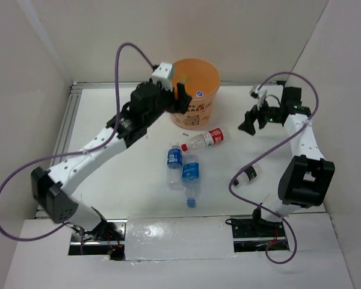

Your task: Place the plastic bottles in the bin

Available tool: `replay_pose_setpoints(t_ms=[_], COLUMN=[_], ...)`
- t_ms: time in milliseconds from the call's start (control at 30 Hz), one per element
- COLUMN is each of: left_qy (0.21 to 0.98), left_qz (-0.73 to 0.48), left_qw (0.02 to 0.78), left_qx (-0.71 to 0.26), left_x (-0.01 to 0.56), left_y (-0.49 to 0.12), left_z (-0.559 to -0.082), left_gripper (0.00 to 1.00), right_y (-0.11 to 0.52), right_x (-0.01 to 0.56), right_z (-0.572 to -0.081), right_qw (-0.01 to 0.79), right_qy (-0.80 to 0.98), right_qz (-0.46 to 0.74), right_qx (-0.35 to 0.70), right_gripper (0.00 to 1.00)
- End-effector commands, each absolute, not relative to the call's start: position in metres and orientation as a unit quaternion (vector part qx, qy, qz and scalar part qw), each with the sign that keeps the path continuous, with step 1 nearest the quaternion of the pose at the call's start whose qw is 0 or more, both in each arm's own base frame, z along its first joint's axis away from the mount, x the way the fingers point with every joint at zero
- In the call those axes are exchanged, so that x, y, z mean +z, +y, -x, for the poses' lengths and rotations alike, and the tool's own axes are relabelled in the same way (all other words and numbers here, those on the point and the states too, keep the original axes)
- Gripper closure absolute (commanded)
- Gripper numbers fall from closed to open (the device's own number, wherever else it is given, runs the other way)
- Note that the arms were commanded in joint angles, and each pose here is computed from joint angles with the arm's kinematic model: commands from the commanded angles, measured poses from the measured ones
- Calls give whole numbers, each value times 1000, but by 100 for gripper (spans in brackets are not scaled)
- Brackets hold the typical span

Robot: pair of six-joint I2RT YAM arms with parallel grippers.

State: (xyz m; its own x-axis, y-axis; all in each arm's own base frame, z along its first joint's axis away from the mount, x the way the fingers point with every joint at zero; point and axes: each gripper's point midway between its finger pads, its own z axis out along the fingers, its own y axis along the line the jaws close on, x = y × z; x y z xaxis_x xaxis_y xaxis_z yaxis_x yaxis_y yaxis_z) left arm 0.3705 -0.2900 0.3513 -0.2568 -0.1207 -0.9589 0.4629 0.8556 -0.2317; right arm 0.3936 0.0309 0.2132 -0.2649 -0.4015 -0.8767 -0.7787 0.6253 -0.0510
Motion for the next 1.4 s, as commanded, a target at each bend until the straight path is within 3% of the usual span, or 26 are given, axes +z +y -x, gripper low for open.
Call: replay_pose_setpoints(t_ms=[0,100,133,167,267,300,433,633,800,1000,1133,1267,1300,1367], left_qy=[691,672,672,691,702,715,737,709,666,740,812,840,842,850], left_qz=[-127,-111,-106,-99,-86,-83,-74,-81,-104,-111,-87,-67,-61,-60], left_qw=[668,693,695,683,680,668,646,666,698,621,536,491,483,467], left_qx=[-244,-238,-234,-214,-195,-188,-185,-219,-239,-234,-216,-221,-231,-237], left_x=[411,428,426,397,386,365,337,381,462,378,264,207,202,186], left_y=[-312,-326,-330,-335,-333,-330,-325,-328,-317,-278,-244,-232,-234,-240], left_z=[-427,-473,-482,-506,-531,-541,-552,-531,-459,-373,-319,-291,-288,-288], left_gripper=[100,90,86,70,46,33,1,1,1,1,1,1,1,1], right_y=[41,43,42,41,39,34,27,25,20,24,22,17,20,17], right_x=[197,180,177,175,171,169,169,142,102,60,26,2,-3,-3], right_z=[-344,-323,-321,-311,-295,-292,-279,-252,-224,-201,-211,-226,-226,-229], right_qw=[446,435,433,427,418,415,421,366,297,233,217,207,203,195], right_qy=[753,749,749,743,720,718,656,568,547,523,515,524,524,532], right_qz=[442,461,466,482,527,536,616,728,767,797,817,821,821,817], right_qx=[197,192,186,182,167,157,118,119,156,190,143,93,100,103], right_gripper=[4,6,12,15,18,18,7,6,5,5,5,7,9,29])
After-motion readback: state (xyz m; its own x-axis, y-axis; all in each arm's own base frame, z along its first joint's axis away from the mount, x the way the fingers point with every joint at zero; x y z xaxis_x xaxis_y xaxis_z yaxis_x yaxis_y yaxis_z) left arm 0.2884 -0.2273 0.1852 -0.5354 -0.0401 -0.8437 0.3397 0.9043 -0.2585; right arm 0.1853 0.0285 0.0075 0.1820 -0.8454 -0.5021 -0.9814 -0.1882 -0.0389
